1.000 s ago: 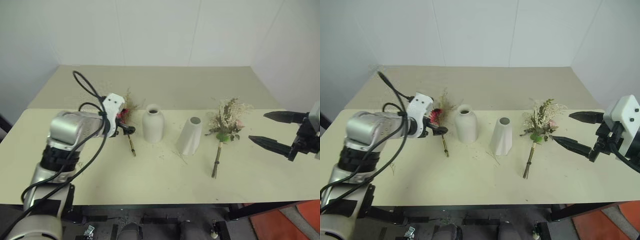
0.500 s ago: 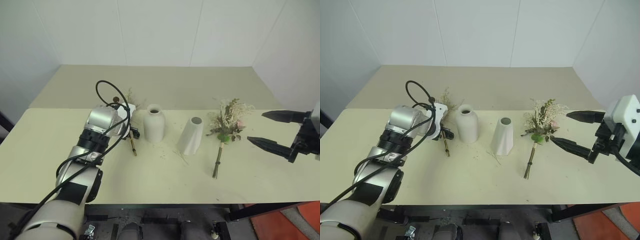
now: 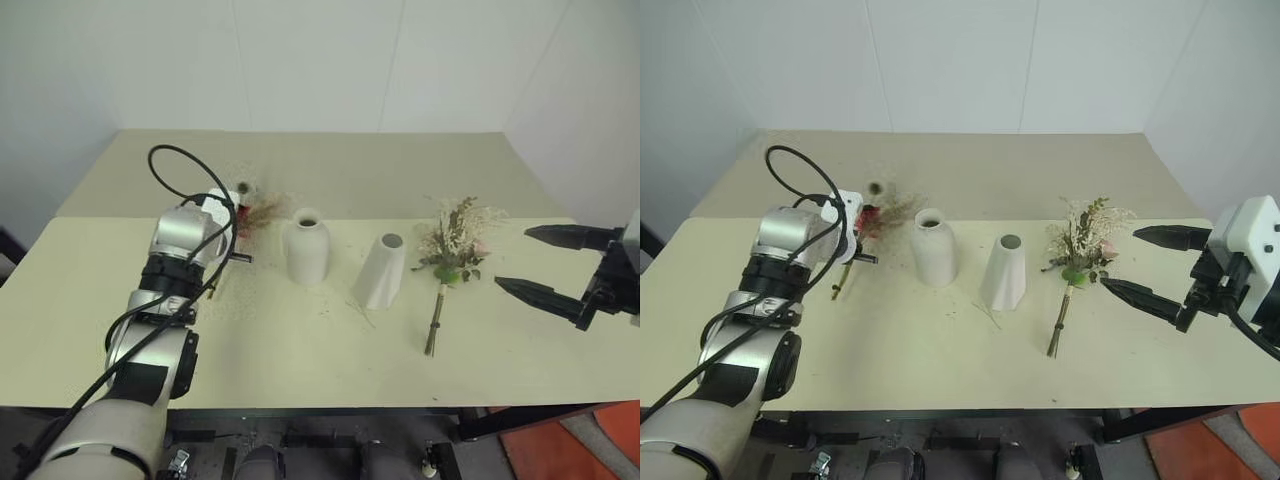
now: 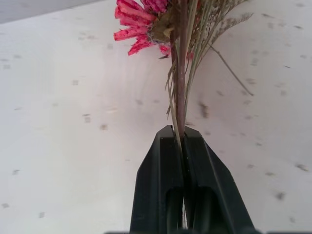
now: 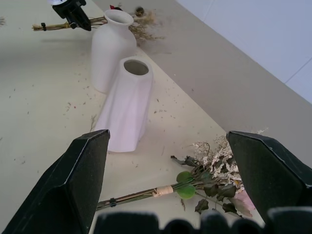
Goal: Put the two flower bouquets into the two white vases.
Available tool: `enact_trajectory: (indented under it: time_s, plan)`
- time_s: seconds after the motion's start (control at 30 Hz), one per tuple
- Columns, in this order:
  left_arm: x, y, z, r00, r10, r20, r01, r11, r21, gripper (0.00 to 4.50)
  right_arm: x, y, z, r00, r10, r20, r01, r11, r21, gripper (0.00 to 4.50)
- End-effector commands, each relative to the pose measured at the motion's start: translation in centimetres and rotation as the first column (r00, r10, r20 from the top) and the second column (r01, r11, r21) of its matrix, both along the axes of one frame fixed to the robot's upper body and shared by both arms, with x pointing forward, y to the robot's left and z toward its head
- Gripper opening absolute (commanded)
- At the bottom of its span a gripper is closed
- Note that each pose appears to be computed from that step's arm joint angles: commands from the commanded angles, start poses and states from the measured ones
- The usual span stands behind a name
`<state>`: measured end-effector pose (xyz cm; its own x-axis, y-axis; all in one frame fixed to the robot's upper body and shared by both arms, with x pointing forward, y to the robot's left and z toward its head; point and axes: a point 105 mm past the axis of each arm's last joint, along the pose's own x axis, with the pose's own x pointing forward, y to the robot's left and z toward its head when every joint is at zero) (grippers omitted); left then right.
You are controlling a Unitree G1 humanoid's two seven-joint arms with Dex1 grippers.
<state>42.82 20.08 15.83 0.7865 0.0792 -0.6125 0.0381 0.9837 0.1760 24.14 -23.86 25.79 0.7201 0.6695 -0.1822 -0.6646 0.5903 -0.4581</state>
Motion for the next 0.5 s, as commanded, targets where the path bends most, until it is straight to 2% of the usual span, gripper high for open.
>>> enact_trajectory:
  time_s: [0.03,0.17,0.27,0.3,0.37,0.5]
  plan:
    - [1.1,0.3,4.7,0.96,-0.007,0.28,0.011,1.0,-0.011,0.04,-0.3,0.2,1.2,0.999,0.012,0.051,-0.013,1.0,0.008,4.5]
    - [1.3,-0.2,8.3,0.827,-0.024,0.561,0.062,0.997,-0.049,0.04,-0.2,0.4,1.1,0.999,0.018,0.051,-0.019,1.0,0.012,4.5]
    - [0.0,-2.4,12.5,0.666,-0.06,0.744,0.299,0.935,-0.192,0.04,-0.1,0.5,1.2,0.998,0.02,0.053,-0.021,1.0,0.01,4.5]
    - [-0.6,-3.1,13.7,0.623,-0.059,0.78,0.386,0.891,-0.241,0.04,-0.1,0.5,1.3,0.998,0.021,0.053,-0.021,1.0,0.009,4.5]
    - [-2.1,-4.9,15.4,0.541,-0.129,0.831,0.583,0.77,-0.259,0.04,-0.1,0.5,1.4,0.998,0.022,0.055,-0.023,1.0,0.007,4.5]
    - [-4.5,-7.1,17.0,0.379,-0.241,0.894,0.784,0.597,-0.171,0.04,-0.2,0.5,1.5,0.998,0.023,0.057,-0.023,1.0,0.005,4.5]
